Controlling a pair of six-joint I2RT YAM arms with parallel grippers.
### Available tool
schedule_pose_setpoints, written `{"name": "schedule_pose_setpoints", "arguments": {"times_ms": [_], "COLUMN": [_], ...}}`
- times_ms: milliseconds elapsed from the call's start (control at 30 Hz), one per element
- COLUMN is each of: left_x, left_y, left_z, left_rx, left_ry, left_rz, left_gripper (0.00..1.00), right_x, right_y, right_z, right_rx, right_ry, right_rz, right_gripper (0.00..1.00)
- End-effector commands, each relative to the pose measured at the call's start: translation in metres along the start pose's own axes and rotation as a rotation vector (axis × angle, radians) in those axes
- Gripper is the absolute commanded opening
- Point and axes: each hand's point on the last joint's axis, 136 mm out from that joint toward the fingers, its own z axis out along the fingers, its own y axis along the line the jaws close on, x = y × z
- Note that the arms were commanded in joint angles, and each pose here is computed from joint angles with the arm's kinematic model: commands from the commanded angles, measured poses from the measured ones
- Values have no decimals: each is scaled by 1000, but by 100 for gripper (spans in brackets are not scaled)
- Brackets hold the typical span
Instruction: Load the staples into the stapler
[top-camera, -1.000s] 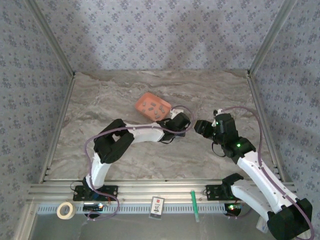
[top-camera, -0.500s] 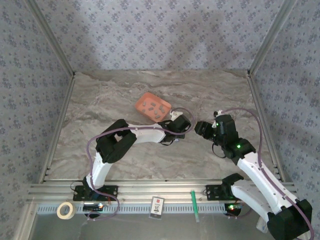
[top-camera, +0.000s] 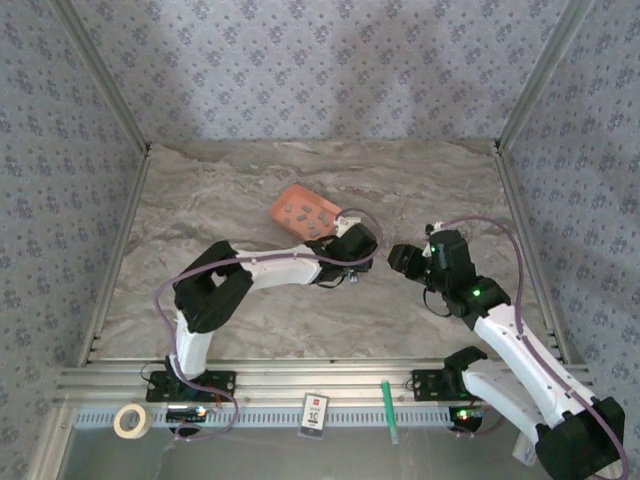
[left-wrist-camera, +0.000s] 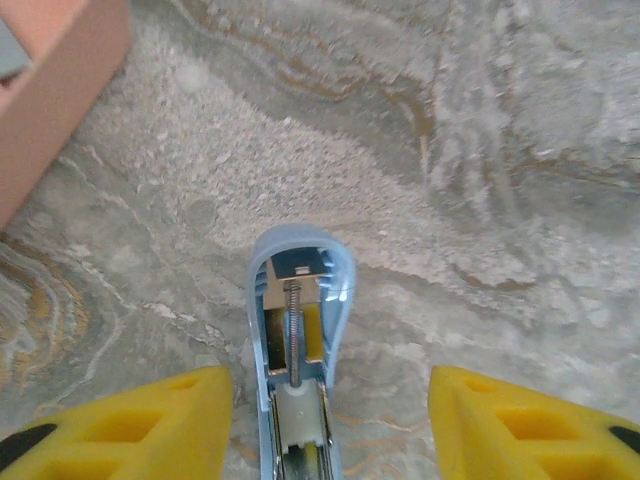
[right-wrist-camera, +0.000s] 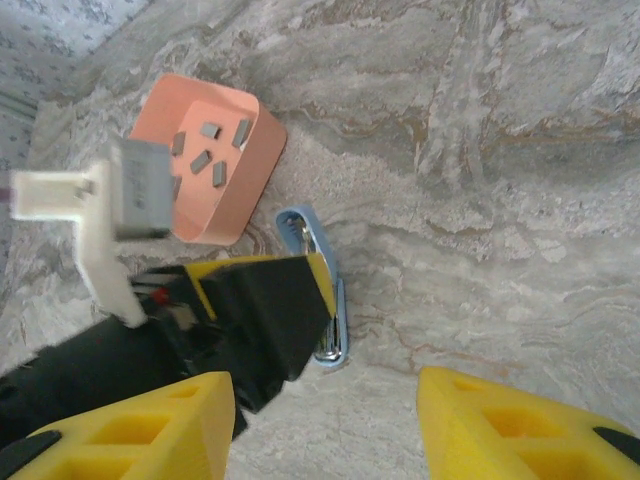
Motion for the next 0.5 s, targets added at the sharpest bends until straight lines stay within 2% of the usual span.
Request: {"name": "schedule_pose_setpoints", "arguments": {"times_ms": [0,200,300,467], "left_x": [-18,-21,-19,-19], "left_y": [-6,24,54,109], "left_z": [-38,-75,-91,-120], "left_rx": [36,45,21,-31], "left_ry": [-21,54,83,53], "left_rz": [11,-13,-44,-146], "left_gripper": [57,65,69,75], "right_x": [1,11,17,29], "right_y": [10,30,45,72], "right_z": [-4,3,11,28], "right_rx": [7,28,27,65], "right_ry": [28,91,125,173], "right_rz": [-50,-163,-244,-350], "right_gripper": [52,52,53,54]}}
